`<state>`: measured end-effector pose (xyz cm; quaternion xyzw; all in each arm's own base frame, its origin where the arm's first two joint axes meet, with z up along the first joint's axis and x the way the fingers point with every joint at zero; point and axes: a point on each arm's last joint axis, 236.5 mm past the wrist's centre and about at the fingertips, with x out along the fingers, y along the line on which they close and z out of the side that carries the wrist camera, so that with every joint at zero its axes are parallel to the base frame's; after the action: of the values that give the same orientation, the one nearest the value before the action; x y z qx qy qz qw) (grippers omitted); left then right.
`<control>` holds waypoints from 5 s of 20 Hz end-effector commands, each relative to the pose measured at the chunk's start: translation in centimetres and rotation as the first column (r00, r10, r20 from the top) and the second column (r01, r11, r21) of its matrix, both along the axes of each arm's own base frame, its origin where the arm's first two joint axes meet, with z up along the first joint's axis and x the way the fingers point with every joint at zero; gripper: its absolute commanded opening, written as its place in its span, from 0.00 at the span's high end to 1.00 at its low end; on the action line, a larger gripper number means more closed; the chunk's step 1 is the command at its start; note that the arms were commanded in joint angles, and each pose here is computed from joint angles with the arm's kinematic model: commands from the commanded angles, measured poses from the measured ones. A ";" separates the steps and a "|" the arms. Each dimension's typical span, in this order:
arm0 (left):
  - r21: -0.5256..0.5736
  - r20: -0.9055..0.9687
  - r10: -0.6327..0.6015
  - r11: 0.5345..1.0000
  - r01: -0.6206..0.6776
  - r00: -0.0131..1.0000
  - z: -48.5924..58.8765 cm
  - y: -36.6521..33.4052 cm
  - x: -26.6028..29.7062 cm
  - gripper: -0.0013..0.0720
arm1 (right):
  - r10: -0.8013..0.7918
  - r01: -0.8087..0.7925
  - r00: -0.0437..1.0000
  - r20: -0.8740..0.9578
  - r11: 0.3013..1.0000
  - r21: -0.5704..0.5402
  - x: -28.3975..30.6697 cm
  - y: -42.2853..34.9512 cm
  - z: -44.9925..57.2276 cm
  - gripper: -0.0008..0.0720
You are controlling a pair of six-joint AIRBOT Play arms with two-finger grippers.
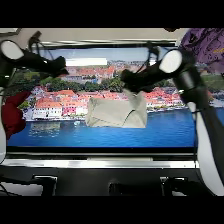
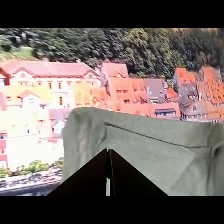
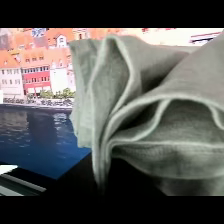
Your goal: Fold the clothes and pants, and hang the long-sleeved shirts on hangers.
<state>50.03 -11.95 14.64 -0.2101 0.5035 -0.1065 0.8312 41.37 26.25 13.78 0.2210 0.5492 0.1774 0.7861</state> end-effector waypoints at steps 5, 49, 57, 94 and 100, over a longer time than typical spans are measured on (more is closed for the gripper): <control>0.041 0.036 0.125 0.991 -0.127 0.991 3.3 7.7 -1.4 0.95 | 0.091 -0.085 0.993 -0.070 0.993 0.080 -2.2 11.7 -6.1 0.94; 0.042 0.034 0.148 0.988 -0.149 0.988 3.2 8.8 -1.3 0.95 | 0.022 0.085 0.960 -0.278 0.927 0.366 -1.9 -13.9 -18.6 0.18; 0.042 0.033 0.148 0.988 -0.150 0.988 3.2 8.8 -1.3 0.95 | -0.027 0.102 0.965 -0.261 0.955 0.277 0.0 -10.9 -23.5 0.29; 0.100 0.031 0.170 0.980 -0.172 0.985 2.5 10.2 -1.3 0.95 | -0.962 0.855 0.226 -0.151 0.271 -0.442 -9.2 -55.8 -11.2 0.94; 0.100 0.031 0.169 0.980 -0.171 0.985 2.5 10.1 -1.3 0.95 | -0.981 0.786 0.125 -0.149 0.190 -0.589 -18.1 -52.4 -15.0 0.94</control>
<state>48.76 -1.79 17.17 -0.2081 0.4791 -0.0111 0.8526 27.47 -27.02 0.22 0.4173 0.4944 -0.4716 0.5992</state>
